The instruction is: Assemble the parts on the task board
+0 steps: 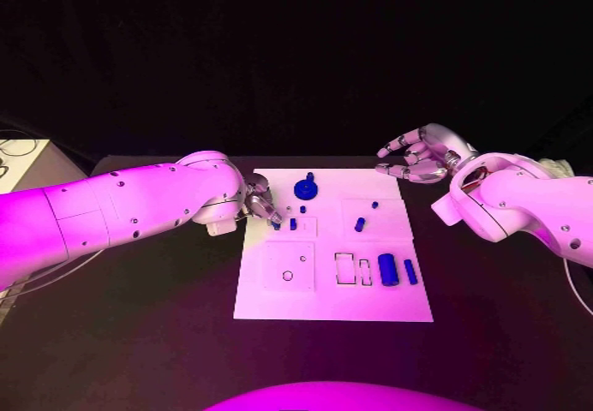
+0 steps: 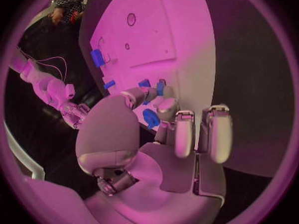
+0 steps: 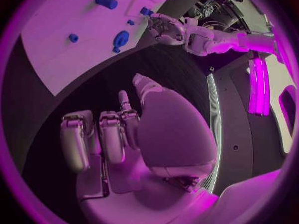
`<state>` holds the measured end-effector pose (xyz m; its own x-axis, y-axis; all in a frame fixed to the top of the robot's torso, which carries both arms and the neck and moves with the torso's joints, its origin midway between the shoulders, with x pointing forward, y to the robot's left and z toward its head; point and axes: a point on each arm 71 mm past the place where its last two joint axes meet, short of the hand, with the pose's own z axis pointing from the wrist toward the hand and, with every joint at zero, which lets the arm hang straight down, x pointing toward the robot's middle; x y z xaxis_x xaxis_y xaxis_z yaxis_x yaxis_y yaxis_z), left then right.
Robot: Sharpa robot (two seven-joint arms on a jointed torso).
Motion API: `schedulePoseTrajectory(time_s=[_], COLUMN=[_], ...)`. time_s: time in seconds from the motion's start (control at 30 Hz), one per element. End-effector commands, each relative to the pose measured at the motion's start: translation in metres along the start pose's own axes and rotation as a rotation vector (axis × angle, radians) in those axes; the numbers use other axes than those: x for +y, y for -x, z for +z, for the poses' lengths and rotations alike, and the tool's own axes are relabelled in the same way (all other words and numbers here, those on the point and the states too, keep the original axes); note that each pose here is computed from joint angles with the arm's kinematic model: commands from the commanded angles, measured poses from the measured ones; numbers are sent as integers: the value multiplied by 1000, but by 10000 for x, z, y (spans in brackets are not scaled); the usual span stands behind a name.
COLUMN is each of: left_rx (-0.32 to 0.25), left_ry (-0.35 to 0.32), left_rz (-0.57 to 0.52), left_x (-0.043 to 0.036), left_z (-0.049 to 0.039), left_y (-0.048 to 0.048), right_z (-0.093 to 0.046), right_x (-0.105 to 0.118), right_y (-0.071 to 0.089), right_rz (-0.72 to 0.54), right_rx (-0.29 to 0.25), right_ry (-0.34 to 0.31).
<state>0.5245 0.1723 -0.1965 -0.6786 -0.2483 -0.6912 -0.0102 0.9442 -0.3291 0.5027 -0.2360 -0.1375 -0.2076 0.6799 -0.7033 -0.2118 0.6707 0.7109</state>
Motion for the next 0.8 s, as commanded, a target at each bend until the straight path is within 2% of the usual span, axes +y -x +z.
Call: schedulePoseTrajectory(time_s=[0.03,0.43,0.8], left_rx=[12,53,73], left_ry=[-3,-2,10], left_rz=[22,52,61], left_x=[-6,-39,5], left_z=[21,45,47], left_y=[-25,-47,-44], right_z=[3,7,6], right_x=[11,9,6], right_y=[-18,-21,-23], right_rz=[-2,-2,-2], right_rx=[16,17,19], right_ry=[11,11,10])
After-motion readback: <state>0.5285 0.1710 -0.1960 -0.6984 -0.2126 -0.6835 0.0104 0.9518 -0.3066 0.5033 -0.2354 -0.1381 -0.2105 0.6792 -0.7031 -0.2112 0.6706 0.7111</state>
